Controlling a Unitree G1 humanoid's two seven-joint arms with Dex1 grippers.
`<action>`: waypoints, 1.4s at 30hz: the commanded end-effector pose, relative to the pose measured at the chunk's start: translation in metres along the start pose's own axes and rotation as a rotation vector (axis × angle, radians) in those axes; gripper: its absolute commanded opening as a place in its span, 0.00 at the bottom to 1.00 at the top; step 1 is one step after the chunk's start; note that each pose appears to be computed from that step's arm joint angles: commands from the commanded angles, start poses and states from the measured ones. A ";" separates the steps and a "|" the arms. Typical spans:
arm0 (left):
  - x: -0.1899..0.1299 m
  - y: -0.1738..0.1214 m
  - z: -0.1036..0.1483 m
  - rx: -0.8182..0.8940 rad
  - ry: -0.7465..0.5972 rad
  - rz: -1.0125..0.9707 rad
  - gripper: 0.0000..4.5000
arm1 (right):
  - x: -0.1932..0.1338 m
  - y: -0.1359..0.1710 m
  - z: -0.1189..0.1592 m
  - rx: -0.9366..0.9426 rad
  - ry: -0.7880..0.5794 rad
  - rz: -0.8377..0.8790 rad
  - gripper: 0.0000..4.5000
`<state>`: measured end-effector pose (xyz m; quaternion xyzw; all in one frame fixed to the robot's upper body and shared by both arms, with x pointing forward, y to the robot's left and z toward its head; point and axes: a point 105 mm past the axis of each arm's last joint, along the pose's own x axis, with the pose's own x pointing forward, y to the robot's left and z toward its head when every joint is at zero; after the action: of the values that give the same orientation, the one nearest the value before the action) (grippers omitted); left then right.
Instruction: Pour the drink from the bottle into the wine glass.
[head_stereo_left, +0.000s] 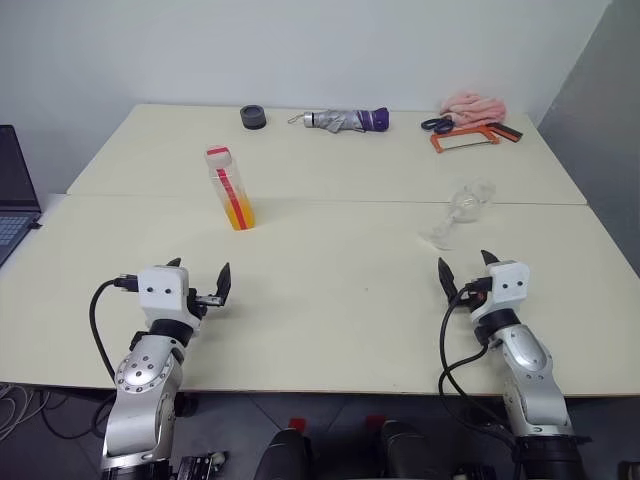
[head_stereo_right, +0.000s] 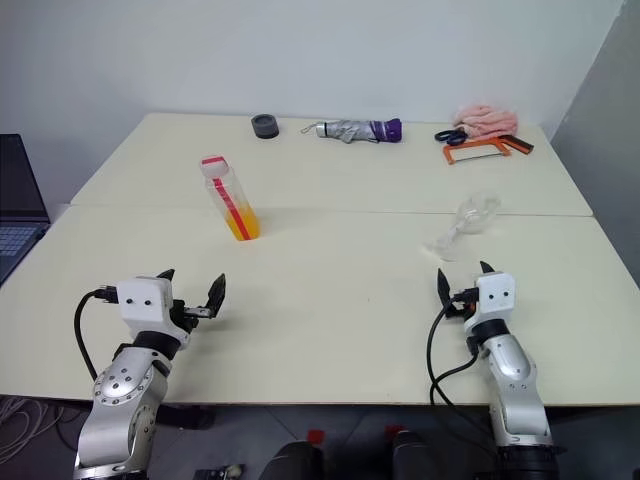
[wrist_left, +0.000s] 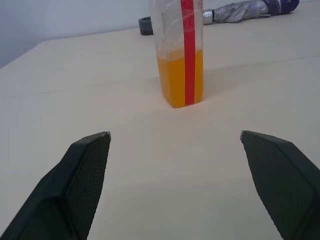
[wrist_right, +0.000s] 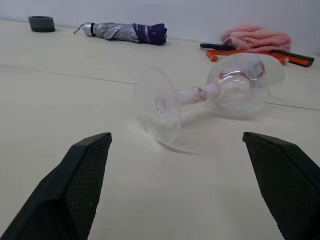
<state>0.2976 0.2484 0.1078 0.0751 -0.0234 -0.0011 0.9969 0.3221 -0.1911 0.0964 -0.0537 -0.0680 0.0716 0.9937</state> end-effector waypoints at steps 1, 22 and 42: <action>-0.002 0.002 0.017 0.030 -0.063 0.002 0.99 | 0.002 -0.006 0.013 -0.016 -0.055 -0.015 1.00; -0.002 0.005 0.020 0.080 -0.100 0.041 0.99 | 0.004 0.006 0.016 -0.021 -0.056 0.088 1.00; 0.068 -0.010 0.040 0.006 -0.106 0.126 0.99 | 0.001 0.096 0.087 0.001 -0.089 0.821 1.00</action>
<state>0.3590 0.2356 0.1400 0.0701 -0.0684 0.0562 0.9936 0.3010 -0.0906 0.1577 -0.0674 -0.0617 0.4542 0.8862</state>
